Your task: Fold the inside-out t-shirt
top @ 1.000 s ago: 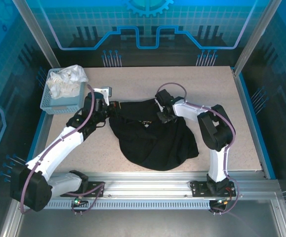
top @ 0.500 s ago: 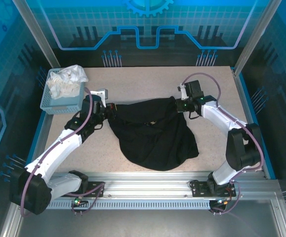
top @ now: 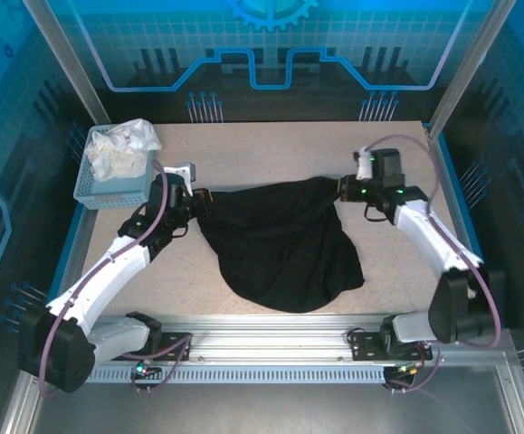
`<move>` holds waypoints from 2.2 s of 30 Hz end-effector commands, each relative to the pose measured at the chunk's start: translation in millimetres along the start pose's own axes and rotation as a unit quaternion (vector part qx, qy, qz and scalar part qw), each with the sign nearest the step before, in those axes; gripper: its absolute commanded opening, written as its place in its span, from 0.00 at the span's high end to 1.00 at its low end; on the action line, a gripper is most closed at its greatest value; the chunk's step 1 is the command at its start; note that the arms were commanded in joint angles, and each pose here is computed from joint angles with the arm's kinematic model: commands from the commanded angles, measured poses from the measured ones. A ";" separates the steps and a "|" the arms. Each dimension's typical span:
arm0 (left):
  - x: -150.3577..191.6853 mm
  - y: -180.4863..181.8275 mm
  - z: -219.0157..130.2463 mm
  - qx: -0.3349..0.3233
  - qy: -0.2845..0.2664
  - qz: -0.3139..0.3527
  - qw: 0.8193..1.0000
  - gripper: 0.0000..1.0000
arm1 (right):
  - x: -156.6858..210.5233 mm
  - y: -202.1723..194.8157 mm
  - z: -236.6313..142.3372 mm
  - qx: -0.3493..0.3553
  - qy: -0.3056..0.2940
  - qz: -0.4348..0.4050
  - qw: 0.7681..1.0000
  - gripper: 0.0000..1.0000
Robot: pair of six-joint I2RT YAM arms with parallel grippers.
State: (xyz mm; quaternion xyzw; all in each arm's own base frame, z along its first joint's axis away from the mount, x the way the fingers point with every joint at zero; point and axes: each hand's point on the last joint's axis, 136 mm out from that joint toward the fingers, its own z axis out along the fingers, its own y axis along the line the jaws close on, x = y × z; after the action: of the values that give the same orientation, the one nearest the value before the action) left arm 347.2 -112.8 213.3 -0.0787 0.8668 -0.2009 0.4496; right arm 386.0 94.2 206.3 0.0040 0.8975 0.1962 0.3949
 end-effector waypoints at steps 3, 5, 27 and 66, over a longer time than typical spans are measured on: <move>-101.8 -40.8 -63.9 0.063 -0.160 -0.045 0.984 1.00 | -114.1 67.4 -120.6 -0.090 -0.211 -0.023 0.973 1.00; -131.2 -54.3 -82.3 0.073 -0.194 -0.035 0.978 1.00 | -139.4 82.9 -156.9 -0.103 -0.262 -0.034 0.959 1.00; -242.0 -103.5 -319.9 0.110 -0.408 0.029 0.906 1.00 | -176.5 149.6 -375.9 -0.126 -0.432 -0.104 0.887 1.00; 229.1 -321.7 26.3 0.397 0.125 0.384 0.824 0.59 | -154.2 7.8 -37.7 0.031 -0.083 -0.055 0.995 1.00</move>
State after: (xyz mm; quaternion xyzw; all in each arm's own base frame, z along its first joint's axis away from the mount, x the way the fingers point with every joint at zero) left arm 239.1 -443.9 151.1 0.3904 0.7860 -0.3243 0.3531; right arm 463.0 73.2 335.4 -0.0124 0.8644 0.1402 0.4827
